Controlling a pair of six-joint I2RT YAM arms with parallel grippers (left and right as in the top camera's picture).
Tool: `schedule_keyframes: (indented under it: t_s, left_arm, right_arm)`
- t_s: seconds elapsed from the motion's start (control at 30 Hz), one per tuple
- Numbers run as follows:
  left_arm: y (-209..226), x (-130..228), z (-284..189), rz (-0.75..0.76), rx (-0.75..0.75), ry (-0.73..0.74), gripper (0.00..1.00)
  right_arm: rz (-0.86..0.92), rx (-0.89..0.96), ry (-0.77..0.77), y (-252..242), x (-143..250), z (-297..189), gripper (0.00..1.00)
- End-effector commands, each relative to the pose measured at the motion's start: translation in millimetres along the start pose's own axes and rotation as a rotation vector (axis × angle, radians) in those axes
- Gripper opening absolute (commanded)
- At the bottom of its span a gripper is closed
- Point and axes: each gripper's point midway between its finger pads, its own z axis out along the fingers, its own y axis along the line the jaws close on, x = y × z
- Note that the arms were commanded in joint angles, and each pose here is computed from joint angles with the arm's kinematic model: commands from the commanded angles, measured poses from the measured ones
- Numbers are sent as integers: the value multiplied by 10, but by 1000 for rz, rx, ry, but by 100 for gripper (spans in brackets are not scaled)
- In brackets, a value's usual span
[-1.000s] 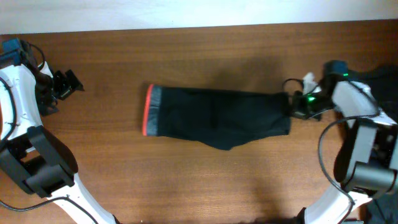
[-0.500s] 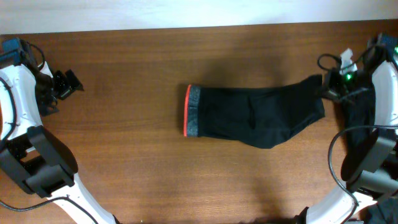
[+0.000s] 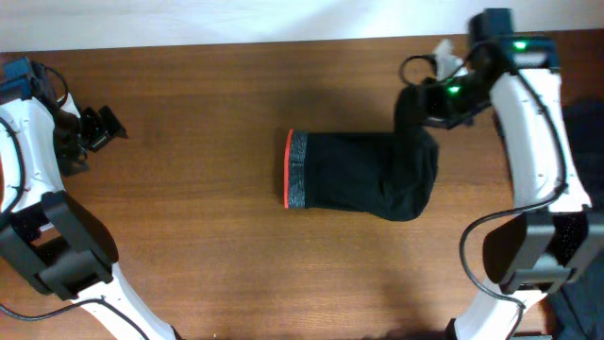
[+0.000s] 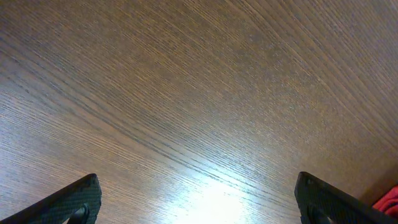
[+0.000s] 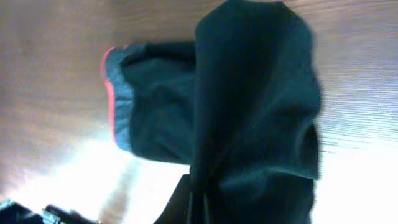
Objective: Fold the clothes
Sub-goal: 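Fold the right end leftward onto the waistband end with the right gripper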
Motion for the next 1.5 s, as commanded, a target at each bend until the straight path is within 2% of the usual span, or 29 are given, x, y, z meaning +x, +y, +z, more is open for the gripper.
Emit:
schedule_keyframes:
  t_s: [0.0, 0.17, 0.37, 0.7, 0.97, 1.0, 1.03, 1.33, 1.43, 1.47]
  left_arm:
    - [-17, -46, -149, 13, 5, -40, 99]
    - [-17, -45, -149, 13, 5, -40, 99]
    - [-19, -44, -149, 13, 5, -40, 99]
    - [-17, -45, -149, 13, 5, -40, 99]
    - [-17, -45, -149, 13, 5, -40, 99]
    - [-19, -44, -149, 13, 5, -40, 99]
    - [-19, -45, -149, 13, 5, -40, 99]
    - [-17, -46, -149, 13, 5, -40, 99]
    - [-17, -45, -149, 13, 5, -40, 99]
    - [-17, -46, -149, 13, 5, -40, 99]
  right_arm:
    - [-70, -28, 16, 383, 58, 82, 4]
    - [-130, -20, 18, 732, 112, 242, 4]
    - [-159, 72, 17, 857, 152, 432, 4]
    - [-219, 68, 111, 1105, 236, 1177, 4]
    - [-224, 30, 96, 1379, 216, 1638, 4]
    - [-231, 28, 94, 1404, 222, 1651, 6]
    - [-233, 27, 94, 1413, 226, 1654, 16]
    - [-227, 3, 135, 1449, 326, 1649, 18]
    - [-282, -91, 166, 1589, 390, 1624, 30]
    - [-324, -143, 174, 1652, 408, 1587, 37]
